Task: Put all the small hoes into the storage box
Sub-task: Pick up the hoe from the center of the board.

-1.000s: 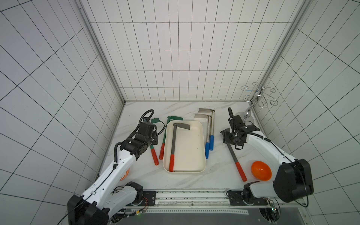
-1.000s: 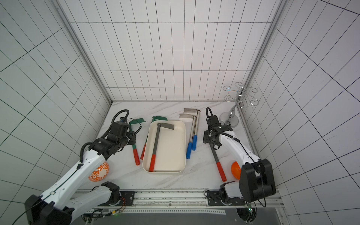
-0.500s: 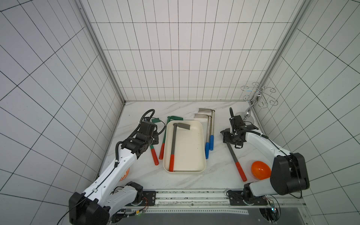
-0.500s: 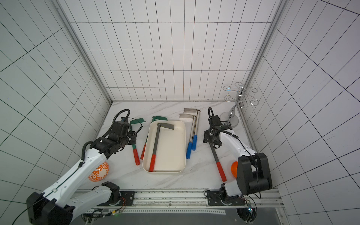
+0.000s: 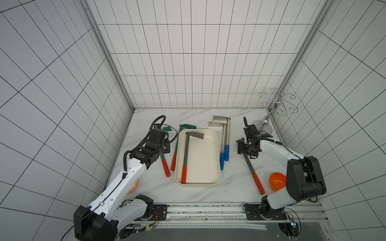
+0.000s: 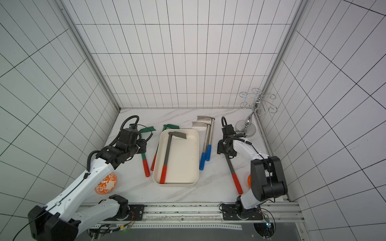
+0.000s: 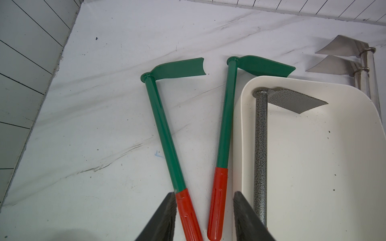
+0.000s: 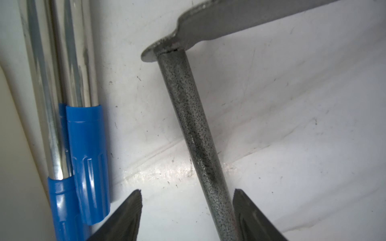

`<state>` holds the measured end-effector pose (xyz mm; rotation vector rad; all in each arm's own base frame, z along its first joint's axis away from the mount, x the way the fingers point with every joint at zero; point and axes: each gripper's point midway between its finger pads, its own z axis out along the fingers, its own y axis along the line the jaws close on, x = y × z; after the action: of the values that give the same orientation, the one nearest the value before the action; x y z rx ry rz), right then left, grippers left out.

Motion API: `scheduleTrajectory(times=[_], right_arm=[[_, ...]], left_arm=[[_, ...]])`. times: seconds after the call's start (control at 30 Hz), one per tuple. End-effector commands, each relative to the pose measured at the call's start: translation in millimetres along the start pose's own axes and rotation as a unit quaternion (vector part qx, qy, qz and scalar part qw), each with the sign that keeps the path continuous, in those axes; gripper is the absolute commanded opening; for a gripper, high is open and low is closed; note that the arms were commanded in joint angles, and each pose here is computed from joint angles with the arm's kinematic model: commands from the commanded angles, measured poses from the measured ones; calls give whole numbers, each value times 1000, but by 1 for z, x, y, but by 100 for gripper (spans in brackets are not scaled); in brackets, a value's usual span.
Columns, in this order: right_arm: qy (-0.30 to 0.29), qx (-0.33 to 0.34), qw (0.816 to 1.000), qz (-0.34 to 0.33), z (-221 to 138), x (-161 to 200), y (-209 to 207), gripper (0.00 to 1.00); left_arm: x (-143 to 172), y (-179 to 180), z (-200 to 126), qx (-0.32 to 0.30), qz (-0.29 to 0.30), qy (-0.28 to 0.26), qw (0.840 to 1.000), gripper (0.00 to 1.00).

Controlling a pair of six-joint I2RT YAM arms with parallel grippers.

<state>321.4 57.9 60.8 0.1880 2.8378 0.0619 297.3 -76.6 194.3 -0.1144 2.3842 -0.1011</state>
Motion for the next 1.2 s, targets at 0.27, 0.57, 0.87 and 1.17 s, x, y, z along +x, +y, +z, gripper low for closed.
scheduleTrajectory(times=[0.27, 0.57, 0.87, 1.17], right_arm=[[38, 14, 999, -6, 30, 16, -6, 66], [49, -48, 997, -18, 34, 16, 27, 58], [50, -37, 998, -25, 38, 12, 35, 56], [51, 24, 998, -29, 38, 13, 14, 52]], left_arm=[[-12, -4, -4, 6, -2, -16, 1000, 47], [-11, -3, -4, 5, -2, -16, 1000, 47], [-10, -4, -4, 7, -2, -15, 1000, 47], [-9, -3, -5, 7, -2, -16, 1000, 47]])
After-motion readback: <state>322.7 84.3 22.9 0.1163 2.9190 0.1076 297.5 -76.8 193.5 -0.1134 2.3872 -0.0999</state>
